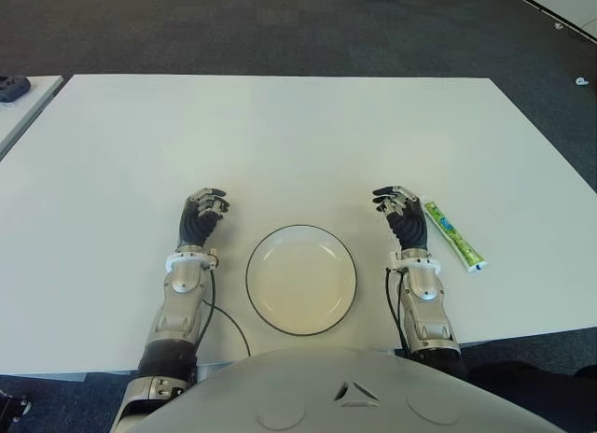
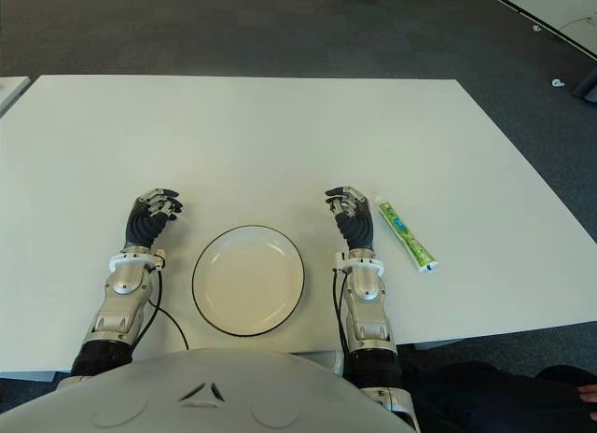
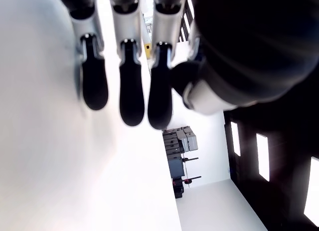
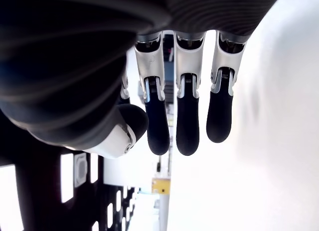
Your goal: Put the toothpaste on the table into the plate.
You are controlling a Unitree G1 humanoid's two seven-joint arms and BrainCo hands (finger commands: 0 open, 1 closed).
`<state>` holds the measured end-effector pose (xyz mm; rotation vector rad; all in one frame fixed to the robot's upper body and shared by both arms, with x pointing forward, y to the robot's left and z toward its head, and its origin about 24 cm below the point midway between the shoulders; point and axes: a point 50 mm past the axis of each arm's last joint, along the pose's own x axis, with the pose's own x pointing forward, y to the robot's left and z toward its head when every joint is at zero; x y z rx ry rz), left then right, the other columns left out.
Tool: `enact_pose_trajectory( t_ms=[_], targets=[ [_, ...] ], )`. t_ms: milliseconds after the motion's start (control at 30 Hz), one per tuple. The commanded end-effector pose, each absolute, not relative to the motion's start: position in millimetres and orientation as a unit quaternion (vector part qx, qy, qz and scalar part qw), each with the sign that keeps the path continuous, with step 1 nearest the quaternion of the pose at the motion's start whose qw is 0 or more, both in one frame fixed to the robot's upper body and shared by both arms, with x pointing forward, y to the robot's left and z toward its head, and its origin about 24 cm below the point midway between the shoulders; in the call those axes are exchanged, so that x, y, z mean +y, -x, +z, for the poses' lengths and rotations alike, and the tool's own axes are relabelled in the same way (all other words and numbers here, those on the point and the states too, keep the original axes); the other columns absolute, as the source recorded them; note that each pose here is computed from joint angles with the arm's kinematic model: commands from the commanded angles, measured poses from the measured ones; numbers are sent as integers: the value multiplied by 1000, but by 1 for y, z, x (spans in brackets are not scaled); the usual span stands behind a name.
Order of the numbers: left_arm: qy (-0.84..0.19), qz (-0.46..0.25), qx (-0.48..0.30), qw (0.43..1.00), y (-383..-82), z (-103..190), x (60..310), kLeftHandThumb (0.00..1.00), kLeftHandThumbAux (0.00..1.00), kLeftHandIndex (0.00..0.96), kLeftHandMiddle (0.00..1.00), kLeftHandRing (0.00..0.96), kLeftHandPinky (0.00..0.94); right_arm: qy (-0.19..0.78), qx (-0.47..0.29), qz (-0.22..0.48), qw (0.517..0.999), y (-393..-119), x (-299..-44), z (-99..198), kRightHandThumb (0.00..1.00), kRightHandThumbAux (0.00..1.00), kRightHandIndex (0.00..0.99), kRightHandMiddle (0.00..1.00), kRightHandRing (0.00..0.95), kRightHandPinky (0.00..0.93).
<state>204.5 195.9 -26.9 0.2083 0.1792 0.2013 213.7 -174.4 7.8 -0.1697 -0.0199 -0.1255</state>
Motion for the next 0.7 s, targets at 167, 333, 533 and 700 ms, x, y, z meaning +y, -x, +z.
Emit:
enact_pose_trajectory(
  t_ms=[167, 333, 533, 700],
  targets=[
    [-101, 96, 96, 986, -203, -30, 195, 705, 720, 429, 513, 512, 506, 156, -131, -57, 977, -205, -175, 37, 688, 730, 415, 394, 372, 353],
    [-102, 97, 94, 986, -203, -29, 194, 706, 720, 429, 511, 514, 532, 224, -148, -61, 961, -203, -182, 42, 633, 714, 358, 277, 242, 216],
    [-102, 95, 95, 986, -203, -29, 192, 706, 720, 430, 510, 522, 539, 324, -132, -86, 933, -199, -208, 47, 480, 569, 84, 67, 36, 28],
    [-105, 95, 95, 985, -203, -29, 191, 706, 720, 430, 514, 521, 523, 365, -123, -101, 917, -193, -216, 54, 540, 437, 11, 8, 4, 3]
  ],
)
